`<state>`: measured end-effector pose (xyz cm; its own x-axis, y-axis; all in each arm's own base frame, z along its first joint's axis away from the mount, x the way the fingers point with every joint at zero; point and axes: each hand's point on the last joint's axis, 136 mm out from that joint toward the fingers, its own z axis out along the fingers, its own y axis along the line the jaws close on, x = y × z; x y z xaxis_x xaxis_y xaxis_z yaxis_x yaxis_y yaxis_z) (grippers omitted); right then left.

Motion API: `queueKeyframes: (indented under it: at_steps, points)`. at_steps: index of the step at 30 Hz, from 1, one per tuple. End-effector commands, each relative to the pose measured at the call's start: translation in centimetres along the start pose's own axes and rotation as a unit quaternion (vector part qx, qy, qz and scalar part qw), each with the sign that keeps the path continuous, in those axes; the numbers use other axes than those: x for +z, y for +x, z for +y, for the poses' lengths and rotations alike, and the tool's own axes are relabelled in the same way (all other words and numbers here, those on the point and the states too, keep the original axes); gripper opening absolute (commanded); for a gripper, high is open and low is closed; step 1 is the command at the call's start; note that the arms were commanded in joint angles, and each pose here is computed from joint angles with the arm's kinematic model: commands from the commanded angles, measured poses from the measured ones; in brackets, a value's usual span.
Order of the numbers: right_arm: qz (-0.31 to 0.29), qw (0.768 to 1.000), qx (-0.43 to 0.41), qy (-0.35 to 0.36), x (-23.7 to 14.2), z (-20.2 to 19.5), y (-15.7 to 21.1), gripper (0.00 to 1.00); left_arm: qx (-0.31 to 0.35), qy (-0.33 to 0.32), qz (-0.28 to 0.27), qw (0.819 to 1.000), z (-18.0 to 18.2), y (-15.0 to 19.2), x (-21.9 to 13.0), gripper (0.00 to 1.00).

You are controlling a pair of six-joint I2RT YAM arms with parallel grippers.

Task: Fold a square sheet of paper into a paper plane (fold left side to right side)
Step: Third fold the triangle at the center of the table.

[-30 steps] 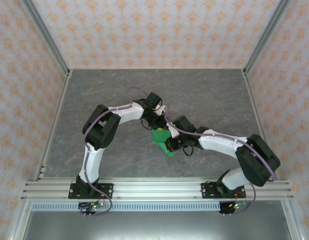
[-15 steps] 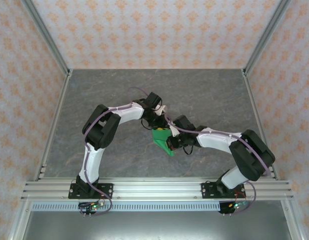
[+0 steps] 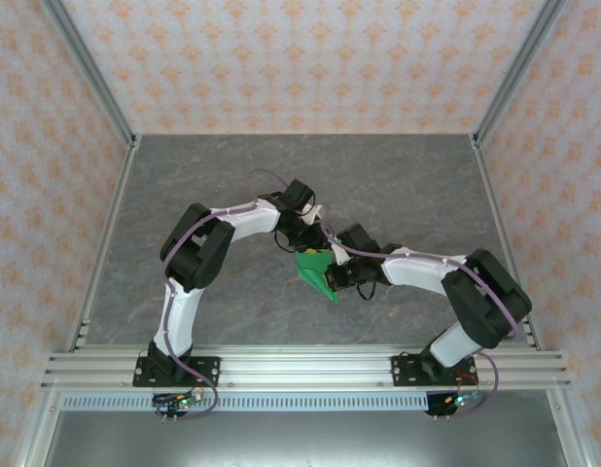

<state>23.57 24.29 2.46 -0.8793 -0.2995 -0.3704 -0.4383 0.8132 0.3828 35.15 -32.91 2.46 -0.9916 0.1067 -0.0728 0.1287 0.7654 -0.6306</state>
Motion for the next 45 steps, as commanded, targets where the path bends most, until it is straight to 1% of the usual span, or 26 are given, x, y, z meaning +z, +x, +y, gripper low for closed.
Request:
queueKeyframes:
  at_steps: [1, 8, 18, 24, 29, 38, 45]
  points:
    - [-0.023, 1.0, 0.005, 0.016, -0.2, -0.3, -1.8, 0.06, -0.021, -0.046, 0.027, 0.998, 2.3, 2.3, 1.4, 0.37]
    - [-0.026, 0.999, 0.005, 0.018, -0.3, -0.3, -2.2, 0.06, -0.021, -0.045, 0.026, 0.998, 2.2, 2.3, 1.4, 0.37]
    - [-0.013, 0.999, 0.007, 0.033, -0.1, -0.9, -1.6, 0.06, -0.021, -0.045, 0.027, 0.998, 2.2, 2.3, 1.4, 0.37]
    - [0.007, 0.999, 0.007, 0.031, 0.5, -1.0, -0.8, 0.06, -0.02, -0.044, 0.026, 0.999, 2.1, 2.3, 1.3, 0.37]
    - [0.033, 0.999, 0.014, 0.027, 1.1, -1.2, 0.7, 0.06, -0.018, -0.042, 0.024, 0.999, 1.8, 2.2, 1.0, 0.37]
    - [0.064, 0.997, 0.021, 0.037, 1.6, -1.7, 3.0, 0.06, -0.01, -0.041, 0.014, 0.999, 0.8, 1.2, -0.2, 0.47]
    - [0.077, 0.996, 0.017, 0.035, 1.9, -1.5, 3.4, 0.06, -0.016, -0.033, -0.007, 0.999, 0.5, -1.0, -2.3, 0.5]
